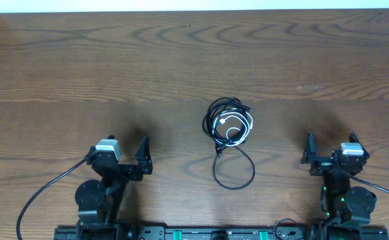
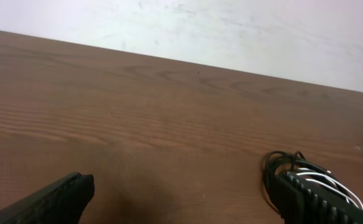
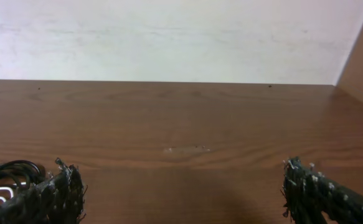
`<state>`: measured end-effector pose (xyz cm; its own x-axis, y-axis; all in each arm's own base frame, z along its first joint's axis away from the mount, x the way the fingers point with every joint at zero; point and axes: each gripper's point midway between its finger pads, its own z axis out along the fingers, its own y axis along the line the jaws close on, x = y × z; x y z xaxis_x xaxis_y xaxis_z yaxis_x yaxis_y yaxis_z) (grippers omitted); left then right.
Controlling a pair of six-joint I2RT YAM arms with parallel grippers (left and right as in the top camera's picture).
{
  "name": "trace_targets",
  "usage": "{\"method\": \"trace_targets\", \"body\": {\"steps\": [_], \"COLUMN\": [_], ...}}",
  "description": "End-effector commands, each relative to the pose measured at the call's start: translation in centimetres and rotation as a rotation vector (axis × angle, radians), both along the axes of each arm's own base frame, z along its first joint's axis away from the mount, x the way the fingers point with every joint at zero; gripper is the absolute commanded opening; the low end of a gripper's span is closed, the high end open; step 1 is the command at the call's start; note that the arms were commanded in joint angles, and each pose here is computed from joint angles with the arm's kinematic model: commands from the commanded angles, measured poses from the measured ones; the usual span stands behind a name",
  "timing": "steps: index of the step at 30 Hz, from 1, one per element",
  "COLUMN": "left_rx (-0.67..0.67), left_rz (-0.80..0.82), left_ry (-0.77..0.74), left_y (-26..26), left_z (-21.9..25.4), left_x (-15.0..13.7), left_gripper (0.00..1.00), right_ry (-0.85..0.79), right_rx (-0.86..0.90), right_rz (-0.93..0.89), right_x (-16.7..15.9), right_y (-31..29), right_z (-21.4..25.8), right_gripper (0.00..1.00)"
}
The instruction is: Untangle cables
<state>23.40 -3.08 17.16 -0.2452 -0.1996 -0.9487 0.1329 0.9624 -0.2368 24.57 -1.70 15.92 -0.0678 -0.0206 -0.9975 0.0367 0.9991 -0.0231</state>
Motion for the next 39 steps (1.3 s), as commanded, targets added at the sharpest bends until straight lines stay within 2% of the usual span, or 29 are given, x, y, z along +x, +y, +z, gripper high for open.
{"method": "trace_targets", "body": {"steps": [1, 27, 33, 39], "left_rx": [-0.010, -0.012, -0.066, -0.066], "left_rz": [-0.009, -0.013, -0.003, -0.002], "left_ry": [-0.015, -0.009, -0.030, -0.032], "left_y": [-0.2, -0.3, -0.3, -0.3], "left_z": [1.1, 0.9, 2.5, 4.4], "left_x": [-0.2, -0.2, -0.3, -0.3], "left_gripper": [0.97, 0.97, 0.97, 0.97], "right_ry": [0.002, 0.002, 0.002, 0.002], "right_rx": [-0.003, -0.003, -0.003, -0.003], "right_rz": [0.001, 0.001, 0.001, 0.001], "right_x": [0.0, 0.0, 0.0, 0.0], "right_y": [0.0, 0.0, 0.0, 0.0], "right_z": [-0.1, -0.1, -0.1, -0.1], "right_gripper": [0.99, 0.99, 0.99, 0.99]}}
